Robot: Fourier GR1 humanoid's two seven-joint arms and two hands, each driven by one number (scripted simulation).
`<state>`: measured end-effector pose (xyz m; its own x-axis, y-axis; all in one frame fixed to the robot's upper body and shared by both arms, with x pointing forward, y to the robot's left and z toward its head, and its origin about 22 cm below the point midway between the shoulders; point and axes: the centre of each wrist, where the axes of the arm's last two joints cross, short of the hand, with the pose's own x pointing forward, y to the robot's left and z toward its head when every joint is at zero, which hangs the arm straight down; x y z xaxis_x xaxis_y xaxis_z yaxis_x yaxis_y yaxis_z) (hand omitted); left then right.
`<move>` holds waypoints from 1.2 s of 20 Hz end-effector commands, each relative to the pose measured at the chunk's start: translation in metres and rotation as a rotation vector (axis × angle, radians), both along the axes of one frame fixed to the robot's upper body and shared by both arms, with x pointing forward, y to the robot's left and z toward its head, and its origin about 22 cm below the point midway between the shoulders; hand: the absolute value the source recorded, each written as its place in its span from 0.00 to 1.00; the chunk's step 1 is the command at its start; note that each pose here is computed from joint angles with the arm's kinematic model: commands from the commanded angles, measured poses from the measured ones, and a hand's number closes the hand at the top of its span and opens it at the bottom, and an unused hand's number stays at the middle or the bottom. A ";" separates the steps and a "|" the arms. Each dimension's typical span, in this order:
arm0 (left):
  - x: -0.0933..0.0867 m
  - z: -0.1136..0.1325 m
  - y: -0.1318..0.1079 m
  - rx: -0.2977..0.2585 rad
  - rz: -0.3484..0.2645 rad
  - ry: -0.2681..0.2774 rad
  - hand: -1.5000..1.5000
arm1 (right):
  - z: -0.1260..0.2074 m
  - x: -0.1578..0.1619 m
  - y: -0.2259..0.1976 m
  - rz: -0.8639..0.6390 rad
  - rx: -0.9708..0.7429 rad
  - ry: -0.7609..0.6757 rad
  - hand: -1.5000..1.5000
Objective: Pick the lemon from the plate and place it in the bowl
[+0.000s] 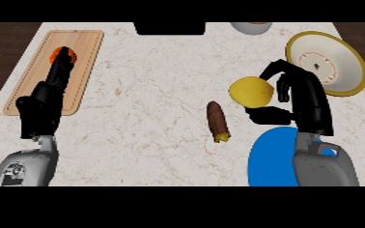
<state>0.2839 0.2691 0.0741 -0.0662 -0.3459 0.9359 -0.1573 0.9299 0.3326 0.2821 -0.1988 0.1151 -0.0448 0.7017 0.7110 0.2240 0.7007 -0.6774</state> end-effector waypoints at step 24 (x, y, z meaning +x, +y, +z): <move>0.017 0.004 -0.016 -0.009 -0.052 -0.020 0.50 | -0.062 0.089 -0.224 -0.428 -0.306 -0.136 1.00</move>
